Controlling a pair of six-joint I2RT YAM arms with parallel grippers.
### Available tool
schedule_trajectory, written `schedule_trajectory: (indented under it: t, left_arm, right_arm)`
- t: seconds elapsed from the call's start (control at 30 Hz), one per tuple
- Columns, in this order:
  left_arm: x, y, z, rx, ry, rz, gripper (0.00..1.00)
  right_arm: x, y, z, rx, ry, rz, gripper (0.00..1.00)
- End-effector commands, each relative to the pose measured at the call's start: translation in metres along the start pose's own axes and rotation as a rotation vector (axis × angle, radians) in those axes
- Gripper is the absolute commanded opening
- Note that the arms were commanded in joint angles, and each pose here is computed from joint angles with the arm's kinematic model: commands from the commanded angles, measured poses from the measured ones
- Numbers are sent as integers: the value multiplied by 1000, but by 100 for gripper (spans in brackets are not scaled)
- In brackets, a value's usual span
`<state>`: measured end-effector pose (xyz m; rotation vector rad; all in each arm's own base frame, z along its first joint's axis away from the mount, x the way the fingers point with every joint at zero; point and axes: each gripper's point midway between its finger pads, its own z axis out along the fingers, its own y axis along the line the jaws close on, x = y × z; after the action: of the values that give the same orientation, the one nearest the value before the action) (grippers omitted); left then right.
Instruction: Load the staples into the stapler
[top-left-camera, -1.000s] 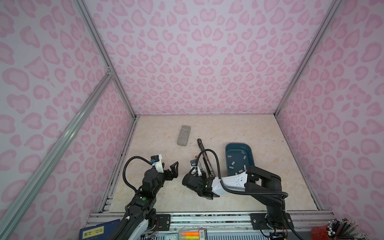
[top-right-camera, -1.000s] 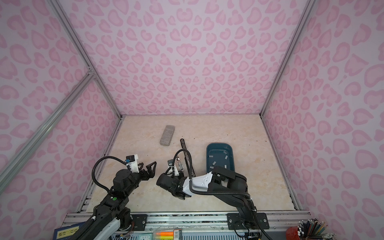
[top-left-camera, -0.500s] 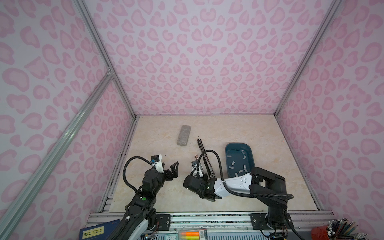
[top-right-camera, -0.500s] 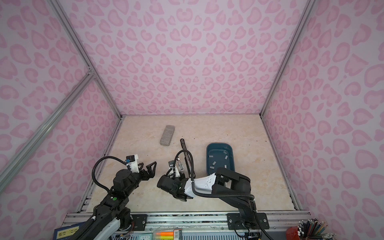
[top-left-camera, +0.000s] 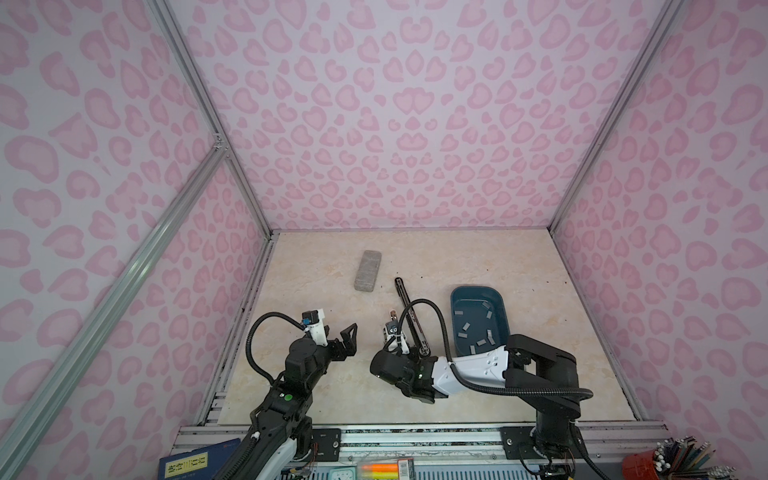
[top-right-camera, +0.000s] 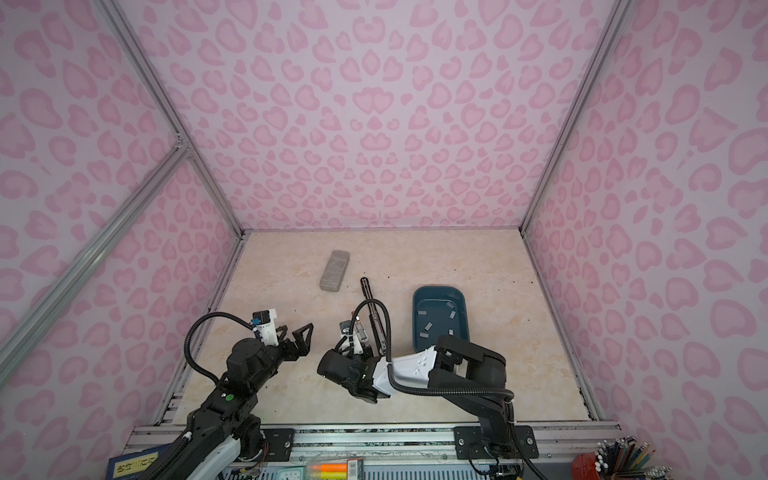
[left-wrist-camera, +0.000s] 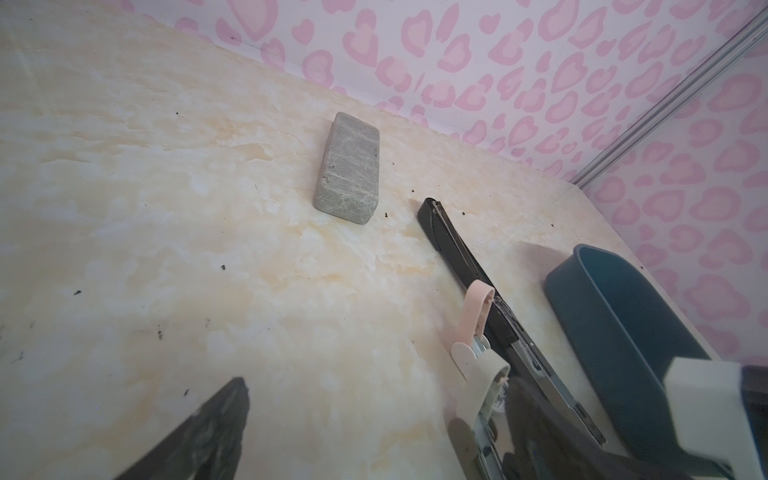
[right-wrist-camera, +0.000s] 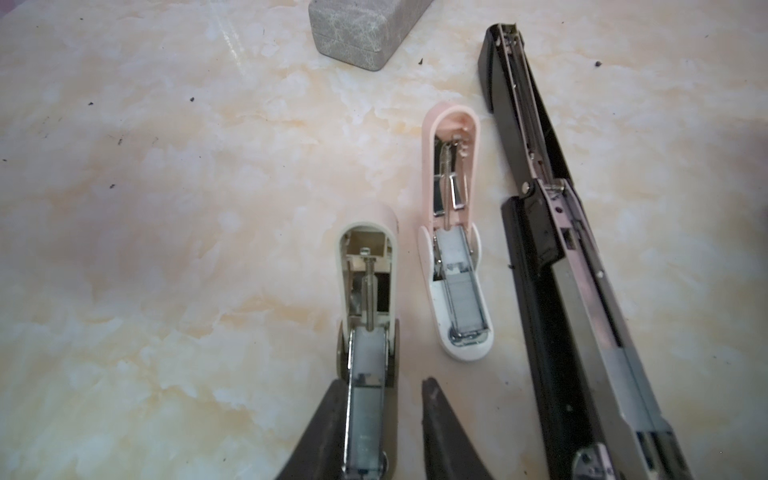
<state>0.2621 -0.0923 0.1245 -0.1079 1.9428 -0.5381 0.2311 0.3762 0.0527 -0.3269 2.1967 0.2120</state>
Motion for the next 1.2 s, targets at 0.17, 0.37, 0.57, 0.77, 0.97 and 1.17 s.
schedule_trajectory:
  t: [0.17,0.37,0.57,0.77,0.97,1.17]
  left_arm:
    - [-17,3,5,-50,-34,-1,97]
    - [-18,11,4,-96,-40,-6,97]
    - [-19,13,2,-106,-53,-7,97]
    - [-19,15,5,-124,-38,-6,97]
    - [-17,15,5,-120,-35,-6,97]
    - [-16,13,5,-110,-30,-7,97]
  right_arm:
    - [7,8,-14,-155,-20,-86,52]
    - [24,9,-3,-199,60,-132,65]
    - [40,-2,8,-179,76,-139,64]
    - [49,-11,19,-161,107,-143,57]
    - [57,-16,19,-154,120,-181,50]
    - [67,-13,17,-188,133,-229,46]
